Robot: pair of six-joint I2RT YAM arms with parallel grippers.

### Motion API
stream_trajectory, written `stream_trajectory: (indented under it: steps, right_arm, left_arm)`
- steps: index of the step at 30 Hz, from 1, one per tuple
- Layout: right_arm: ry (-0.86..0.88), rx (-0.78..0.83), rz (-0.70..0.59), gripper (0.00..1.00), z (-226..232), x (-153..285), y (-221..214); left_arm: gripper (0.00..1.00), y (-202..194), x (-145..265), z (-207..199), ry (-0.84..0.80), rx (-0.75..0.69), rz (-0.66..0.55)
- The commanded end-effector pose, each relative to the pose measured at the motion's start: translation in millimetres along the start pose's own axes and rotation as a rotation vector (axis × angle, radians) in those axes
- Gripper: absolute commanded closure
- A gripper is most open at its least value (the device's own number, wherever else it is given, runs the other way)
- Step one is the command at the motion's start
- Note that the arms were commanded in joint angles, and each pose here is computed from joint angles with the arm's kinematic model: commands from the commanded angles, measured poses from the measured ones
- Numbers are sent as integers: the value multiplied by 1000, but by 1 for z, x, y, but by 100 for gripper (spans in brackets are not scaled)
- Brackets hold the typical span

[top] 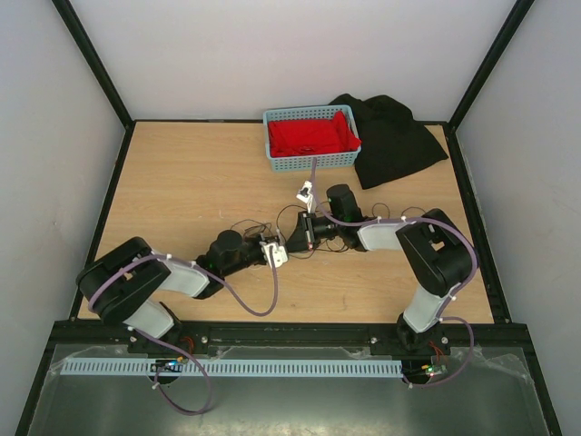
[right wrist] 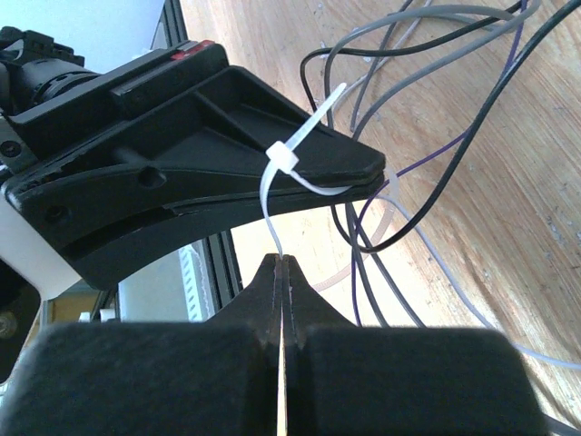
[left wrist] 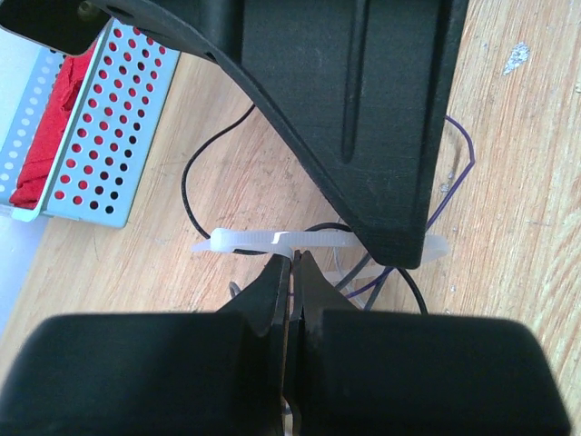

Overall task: Zip-tie the wires
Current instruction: Tie the cable at the center of the board.

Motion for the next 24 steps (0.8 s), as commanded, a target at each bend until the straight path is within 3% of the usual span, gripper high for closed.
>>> stream_trajectory:
  steps: [1, 24]
  right_arm:
    - [47, 27, 6, 100, 13, 7, 2]
    - [-2, -37, 30, 100, 13, 6, 13]
  left_arm:
    - [100, 2, -6, 7, 16, -40, -11]
    - [100, 7, -5, 10, 29, -120, -24]
Point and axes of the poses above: each gripper's point midway between its finger pads, its own x axis back along the fingers, its own z axis along the line the jaws close on, y = z × x, the point moved 10 cm from there along x, back along the fingers, and after that the axes turned 14 degrees about -x, right-handed, at the moved point
